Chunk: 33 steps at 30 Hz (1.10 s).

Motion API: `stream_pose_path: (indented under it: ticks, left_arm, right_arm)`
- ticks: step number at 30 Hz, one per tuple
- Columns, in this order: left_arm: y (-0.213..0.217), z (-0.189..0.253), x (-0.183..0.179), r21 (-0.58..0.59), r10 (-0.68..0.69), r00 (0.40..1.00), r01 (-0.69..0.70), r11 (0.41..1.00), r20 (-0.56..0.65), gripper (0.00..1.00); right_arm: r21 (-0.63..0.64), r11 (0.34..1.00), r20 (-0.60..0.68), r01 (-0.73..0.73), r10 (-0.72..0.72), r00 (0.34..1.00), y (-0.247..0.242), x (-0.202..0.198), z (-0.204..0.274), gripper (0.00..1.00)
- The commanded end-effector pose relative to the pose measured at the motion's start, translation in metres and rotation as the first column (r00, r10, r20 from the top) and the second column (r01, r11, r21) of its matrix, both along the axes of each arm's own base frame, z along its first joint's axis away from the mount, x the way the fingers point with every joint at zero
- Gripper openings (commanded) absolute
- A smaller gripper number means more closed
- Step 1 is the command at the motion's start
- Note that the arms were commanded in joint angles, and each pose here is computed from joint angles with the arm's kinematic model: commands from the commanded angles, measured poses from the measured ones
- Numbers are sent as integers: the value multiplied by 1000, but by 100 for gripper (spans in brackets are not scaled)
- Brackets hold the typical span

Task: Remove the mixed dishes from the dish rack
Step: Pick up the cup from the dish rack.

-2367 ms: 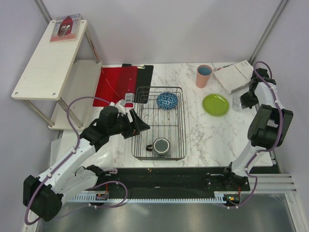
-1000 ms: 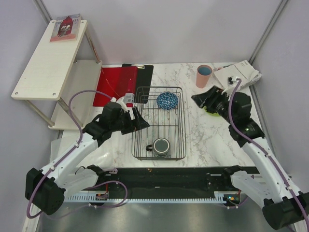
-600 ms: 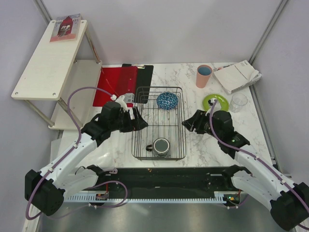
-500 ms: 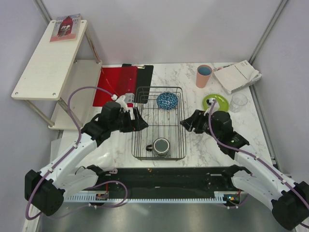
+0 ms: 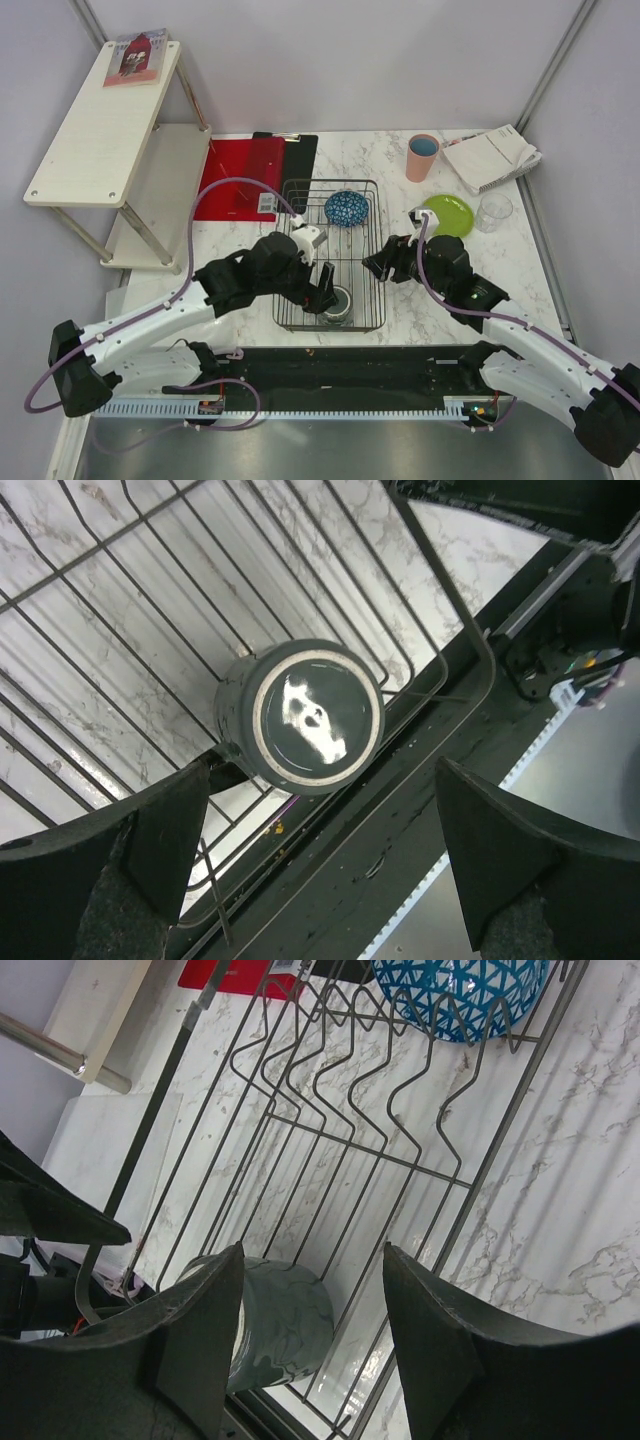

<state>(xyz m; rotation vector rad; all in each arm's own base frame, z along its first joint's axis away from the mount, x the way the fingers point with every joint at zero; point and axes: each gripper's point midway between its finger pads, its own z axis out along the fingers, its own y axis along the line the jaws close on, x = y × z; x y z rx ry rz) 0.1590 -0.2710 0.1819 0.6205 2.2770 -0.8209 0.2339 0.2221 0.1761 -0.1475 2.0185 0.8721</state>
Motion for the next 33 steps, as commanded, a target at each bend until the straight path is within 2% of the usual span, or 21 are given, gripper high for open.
stream_pose_path:
  ticks: [1, 15, 21, 33]
  left_arm:
    - [4, -15, -2, 105, -41, 998, 36, 994, 39, 99]
    - [0, -49, -2, 241, -97, 993, 79, 967, 65, 99]
    - [-8, -52, -6, 239, -140, 985, 113, 964, 98, 99]
    - [-15, -66, -15, 257, -196, 980, 179, 950, 42, 99]
  right_arm:
    - [-13, 1000, 59, -3, 4, 998, 2, 5, 5, 65]
    - [-4, 1000, 41, -5, 6, 999, 5, 7, -4, 65]
    - [5, 1000, 33, -6, 6, 999, 5, 5, -9, 65]
    - [4, 1000, 21, -17, 17, 1000, 7, 4, -14, 65]
